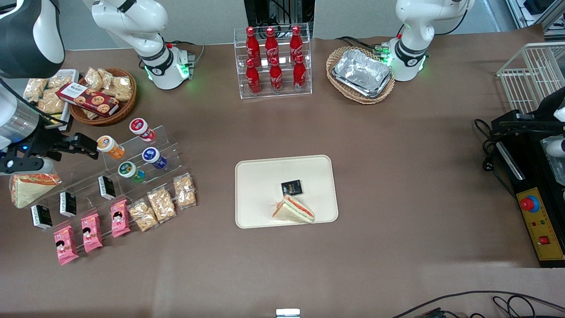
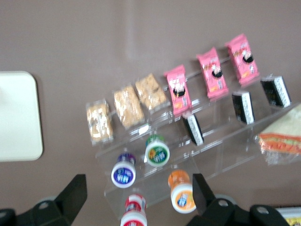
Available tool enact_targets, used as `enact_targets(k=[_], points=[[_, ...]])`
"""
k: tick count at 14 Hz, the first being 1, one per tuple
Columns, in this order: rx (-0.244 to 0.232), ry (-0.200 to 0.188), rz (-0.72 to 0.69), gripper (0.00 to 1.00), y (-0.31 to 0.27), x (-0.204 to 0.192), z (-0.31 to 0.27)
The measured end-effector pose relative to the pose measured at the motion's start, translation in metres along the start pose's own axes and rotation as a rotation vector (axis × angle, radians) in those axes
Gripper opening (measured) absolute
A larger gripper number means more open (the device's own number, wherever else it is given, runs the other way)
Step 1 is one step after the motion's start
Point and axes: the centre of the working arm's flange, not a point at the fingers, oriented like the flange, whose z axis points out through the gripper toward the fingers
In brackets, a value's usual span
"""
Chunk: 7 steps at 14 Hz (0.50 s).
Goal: Place green gum on tray
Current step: 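Move the right gripper down over the green-capped gum bottle in the rack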
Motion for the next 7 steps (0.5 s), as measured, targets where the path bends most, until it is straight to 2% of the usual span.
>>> enact_targets(k=[4, 7], points=[[0.007, 0.062, -0.001, 1.00, -0.0018, 0.0069, -0.0050], [0.038, 0.064, 0.003, 1.00, -0.0047, 0.0088, -0.0030]])
